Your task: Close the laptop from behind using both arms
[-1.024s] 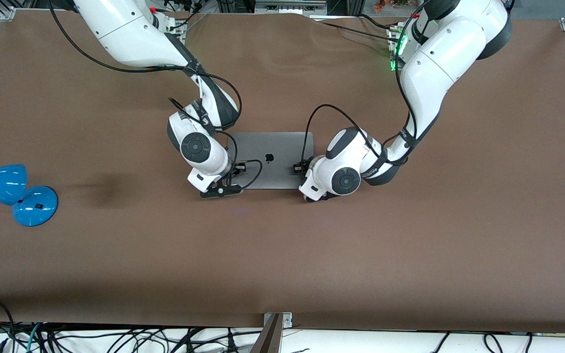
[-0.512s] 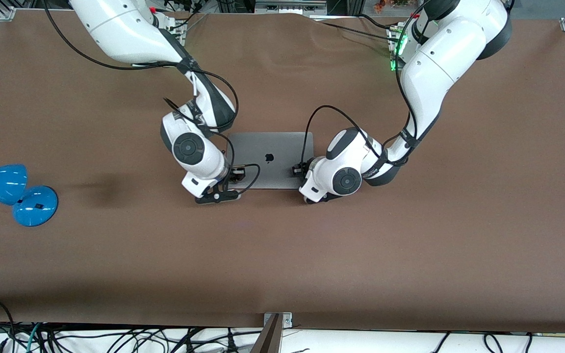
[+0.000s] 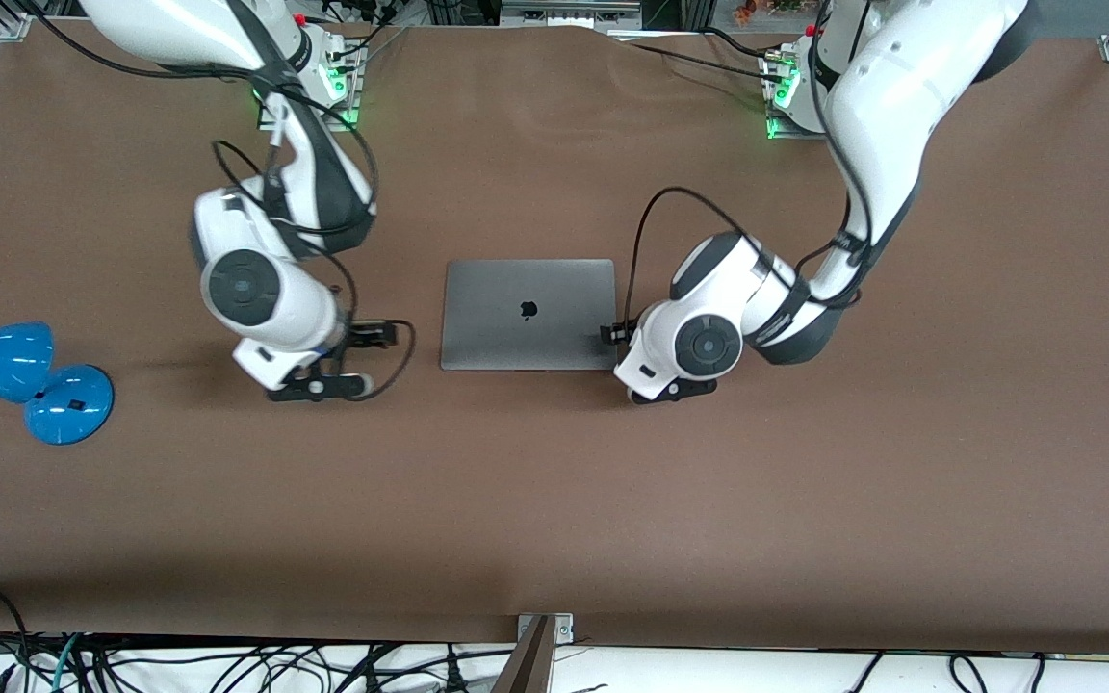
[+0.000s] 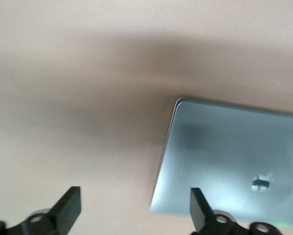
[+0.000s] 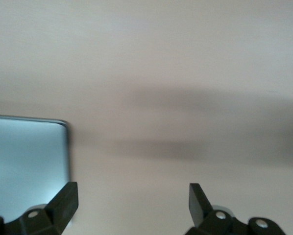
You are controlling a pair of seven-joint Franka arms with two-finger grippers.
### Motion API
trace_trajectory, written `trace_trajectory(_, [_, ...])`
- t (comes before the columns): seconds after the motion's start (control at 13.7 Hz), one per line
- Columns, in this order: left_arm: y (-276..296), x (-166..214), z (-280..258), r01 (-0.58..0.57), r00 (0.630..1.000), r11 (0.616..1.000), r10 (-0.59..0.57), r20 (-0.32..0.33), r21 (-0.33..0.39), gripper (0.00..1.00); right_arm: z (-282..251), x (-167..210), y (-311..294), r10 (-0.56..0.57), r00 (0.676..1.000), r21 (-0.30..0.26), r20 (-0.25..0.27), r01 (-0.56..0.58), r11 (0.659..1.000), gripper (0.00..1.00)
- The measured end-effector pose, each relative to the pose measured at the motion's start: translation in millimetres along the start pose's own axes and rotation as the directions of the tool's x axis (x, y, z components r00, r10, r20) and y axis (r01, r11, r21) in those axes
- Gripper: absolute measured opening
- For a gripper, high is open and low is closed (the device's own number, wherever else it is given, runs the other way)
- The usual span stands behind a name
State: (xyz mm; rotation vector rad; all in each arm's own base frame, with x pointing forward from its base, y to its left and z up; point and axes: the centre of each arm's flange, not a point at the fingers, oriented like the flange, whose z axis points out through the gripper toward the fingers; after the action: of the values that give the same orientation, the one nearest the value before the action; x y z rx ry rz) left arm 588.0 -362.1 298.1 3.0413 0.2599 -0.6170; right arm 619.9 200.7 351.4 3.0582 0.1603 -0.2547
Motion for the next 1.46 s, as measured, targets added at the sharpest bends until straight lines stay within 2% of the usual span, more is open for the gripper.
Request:
trace_trajectory(0.15, [-5,-34,-42,-0.037,0.998,0.999,0.038,-0.050,0.031,1.00,-23,-5,49,0.003,1.000,-0.018,0.022,-0.003,1.000,1.00])
trace_trajectory(0.29, [-22,-61,-73,-0.078,0.991,0.995,0.085,-0.102,0.066,1.00,-46,-15,83,0.005,0.998,-0.027,0.067,-0.003,1.000,1.00])
trace_trajectory(0.44, [-60,-73,-100,-0.083,0.986,0.993,0.095,-0.140,0.087,1.00,-72,-22,107,-0.007,0.995,-0.026,0.101,0.009,1.000,1.00])
trace_trajectory(0.73, [-158,-83,-145,-0.117,0.972,0.987,0.136,-0.191,0.108,1.00,-109,-32,151,0.024,0.992,0.002,0.123,-0.024,1.000,1.00])
trace_trajectory(0.95, [-222,-96,-167,-0.139,0.964,0.985,0.158,-0.214,0.099,1.00,-136,-39,183,0.054,0.995,0.012,0.086,-0.055,0.998,1.00])
trace_trajectory(1.17, [-285,-92,-188,-0.172,0.953,0.982,0.185,-0.241,0.074,1.00,-172,-59,231,0.126,0.992,0.037,0.013,-0.126,0.991,1.00])
trace_trajectory(1.46, [-316,-87,-210,-0.192,0.935,0.979,0.205,-0.288,0.073,1.00,-215,-104,270,0.177,0.981,0.088,-0.077,-0.170,0.982,1.00])
